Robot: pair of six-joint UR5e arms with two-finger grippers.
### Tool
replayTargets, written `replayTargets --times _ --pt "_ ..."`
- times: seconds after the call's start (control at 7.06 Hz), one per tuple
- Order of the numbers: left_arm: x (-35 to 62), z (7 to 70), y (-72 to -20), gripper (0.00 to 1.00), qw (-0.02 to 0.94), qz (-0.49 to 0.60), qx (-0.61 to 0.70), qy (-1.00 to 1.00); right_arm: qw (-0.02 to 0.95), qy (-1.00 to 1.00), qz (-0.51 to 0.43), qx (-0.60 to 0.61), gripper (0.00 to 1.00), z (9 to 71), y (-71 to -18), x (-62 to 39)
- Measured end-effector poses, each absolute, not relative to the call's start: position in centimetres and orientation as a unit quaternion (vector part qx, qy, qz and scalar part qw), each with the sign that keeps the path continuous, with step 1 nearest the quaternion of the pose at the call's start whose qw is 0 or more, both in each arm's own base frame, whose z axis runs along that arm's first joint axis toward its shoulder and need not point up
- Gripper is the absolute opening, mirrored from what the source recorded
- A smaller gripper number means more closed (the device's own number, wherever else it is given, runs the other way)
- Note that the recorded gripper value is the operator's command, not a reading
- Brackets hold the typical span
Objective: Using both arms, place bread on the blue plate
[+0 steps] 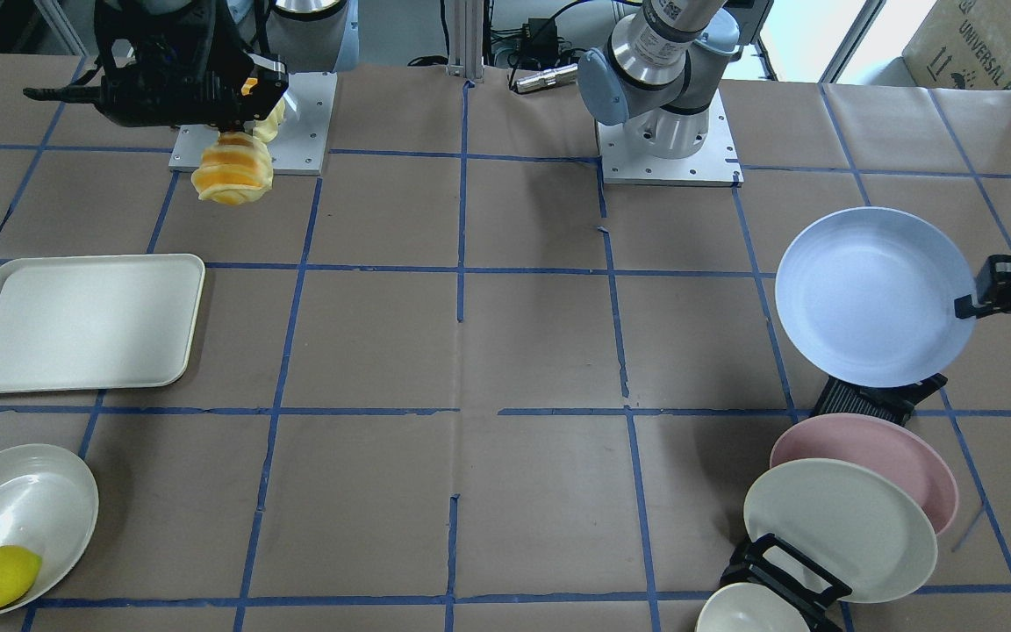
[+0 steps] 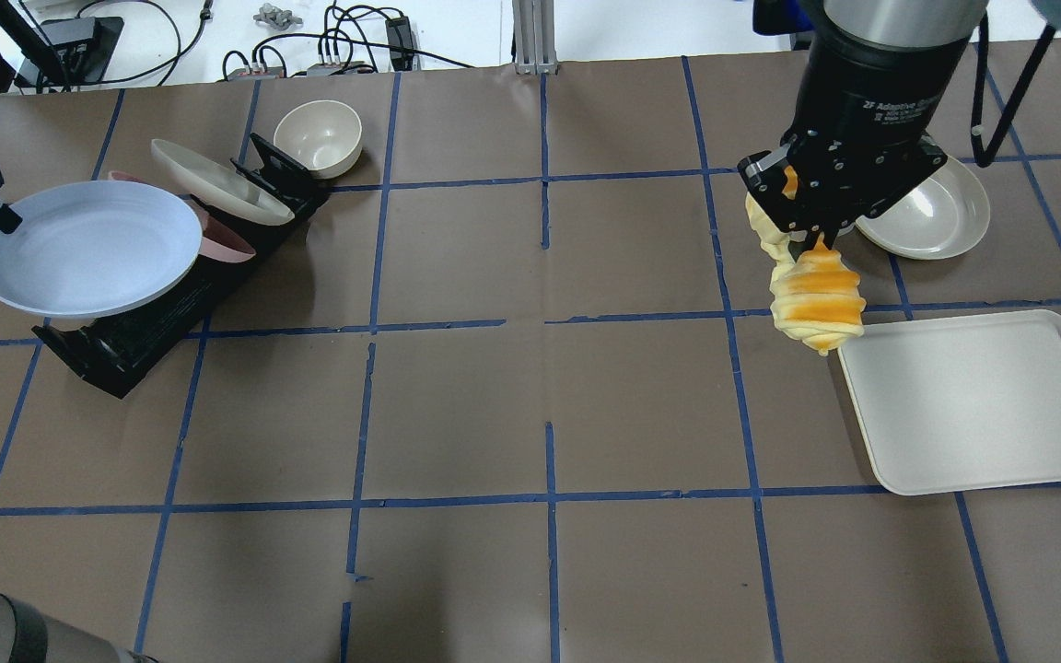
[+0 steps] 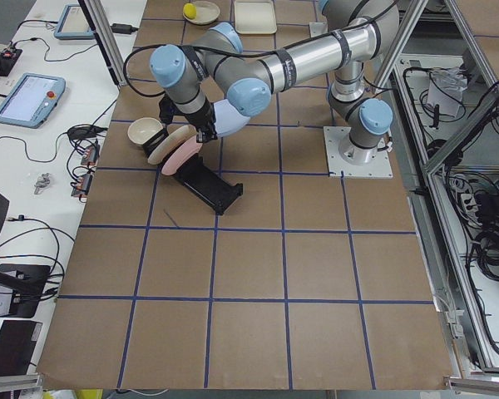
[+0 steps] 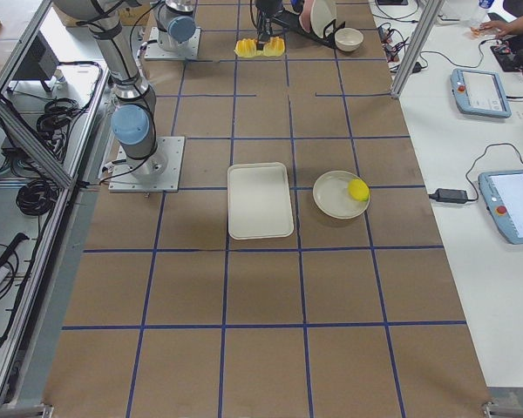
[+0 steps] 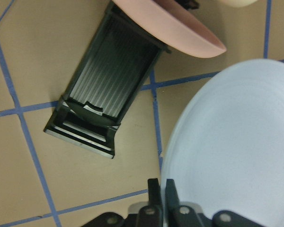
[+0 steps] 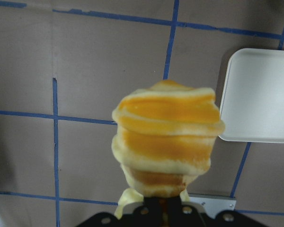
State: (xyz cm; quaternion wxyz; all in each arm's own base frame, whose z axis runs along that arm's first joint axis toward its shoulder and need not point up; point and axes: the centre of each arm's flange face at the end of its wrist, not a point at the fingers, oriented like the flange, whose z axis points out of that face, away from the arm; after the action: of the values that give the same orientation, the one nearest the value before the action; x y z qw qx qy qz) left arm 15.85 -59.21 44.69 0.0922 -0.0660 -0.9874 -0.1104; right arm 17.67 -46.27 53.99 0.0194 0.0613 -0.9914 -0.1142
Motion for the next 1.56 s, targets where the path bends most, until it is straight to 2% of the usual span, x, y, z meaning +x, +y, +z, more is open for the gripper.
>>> replayTargets --times 0.43,0.99,1.28,1.56 --pt "2.9 41.4 -61.4 0.03 0.120 -0.108 -0.072 -0.984 0.036 -0.986 -0.146 0.066 0.09 53.7 -47.8 18.4" --pt "-13.5 32.9 -61.6 0.03 0.128 -0.036 -0.144 -0.981 0.039 -0.988 -0.129 0.076 0.09 52.7 -49.0 20.5" --pt "-19.1 27.8 -62.0 0.03 0.121 0.001 -0.176 -0.977 0.043 -0.990 -0.116 0.075 0.09 51.2 -50.8 21.1" --pt "-21.3 25.9 -62.3 0.03 0.122 0.017 -0.176 -0.977 0.042 -0.993 -0.099 0.054 0.09 47.4 -54.3 22.7"
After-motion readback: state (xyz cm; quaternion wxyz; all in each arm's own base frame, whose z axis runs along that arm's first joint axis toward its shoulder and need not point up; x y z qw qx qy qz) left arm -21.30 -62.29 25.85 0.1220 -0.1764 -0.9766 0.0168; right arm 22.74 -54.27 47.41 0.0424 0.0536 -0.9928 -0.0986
